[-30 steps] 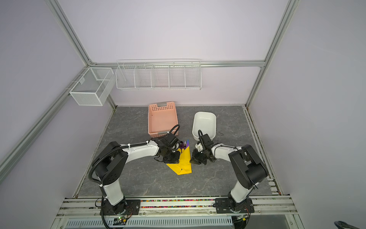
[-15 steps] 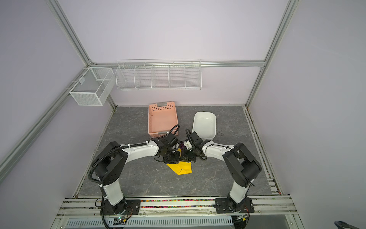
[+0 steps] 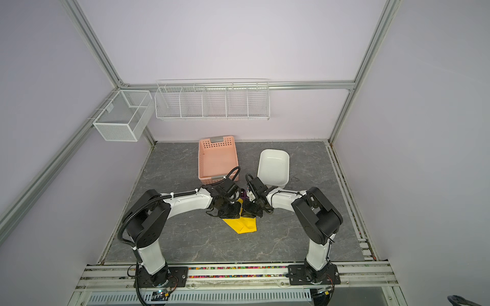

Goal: Place the utensils on the paper napkin and roll it up

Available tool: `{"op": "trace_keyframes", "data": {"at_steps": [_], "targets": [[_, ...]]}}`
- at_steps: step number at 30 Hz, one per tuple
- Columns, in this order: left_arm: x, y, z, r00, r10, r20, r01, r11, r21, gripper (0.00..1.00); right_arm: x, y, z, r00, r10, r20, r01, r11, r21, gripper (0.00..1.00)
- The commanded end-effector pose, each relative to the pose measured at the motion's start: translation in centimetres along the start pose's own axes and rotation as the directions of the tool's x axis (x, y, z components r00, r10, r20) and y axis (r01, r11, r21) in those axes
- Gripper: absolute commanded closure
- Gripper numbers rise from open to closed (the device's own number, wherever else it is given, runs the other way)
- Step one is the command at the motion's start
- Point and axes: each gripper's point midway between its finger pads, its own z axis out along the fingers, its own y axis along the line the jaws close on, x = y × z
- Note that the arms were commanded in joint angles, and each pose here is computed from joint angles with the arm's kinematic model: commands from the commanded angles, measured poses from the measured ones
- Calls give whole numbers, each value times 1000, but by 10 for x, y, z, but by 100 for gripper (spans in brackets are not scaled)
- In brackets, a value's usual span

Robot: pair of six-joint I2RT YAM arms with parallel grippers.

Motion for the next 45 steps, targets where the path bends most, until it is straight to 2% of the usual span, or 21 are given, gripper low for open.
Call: {"op": "trace_keyframes", "data": {"at_steps": [1,5,9,14,23,38,45], "targets": [[21,30,9,997,-38,-63,31,994,-104,100,4,-12,-5,1000,4,5,-4,997,73,83],[21,30,9,997,-40,-63,33,994,-105,100,4,-10,-7,1000,-3,7,2,997,77,78],[21,29,9,997,-39,-65,32,994,-103,100,-2,-2,-8,999,-16,30,15,999,43,86],[21,29,9,997,-39,-65,32,994,-104,100,-12,8,-5,998,-21,54,20,1000,4,87],[21,29,10,997,-37,-69,30,994,-102,100,-25,3,1,998,-5,60,4,1000,21,88],[22,31,11,996,-42,-73,34,994,-108,100,-27,-10,-12,996,4,94,-14,994,105,77],[22,31,11,997,-40,-71,33,994,-108,100,-21,14,-21,996,-21,89,19,1000,19,78]]}}
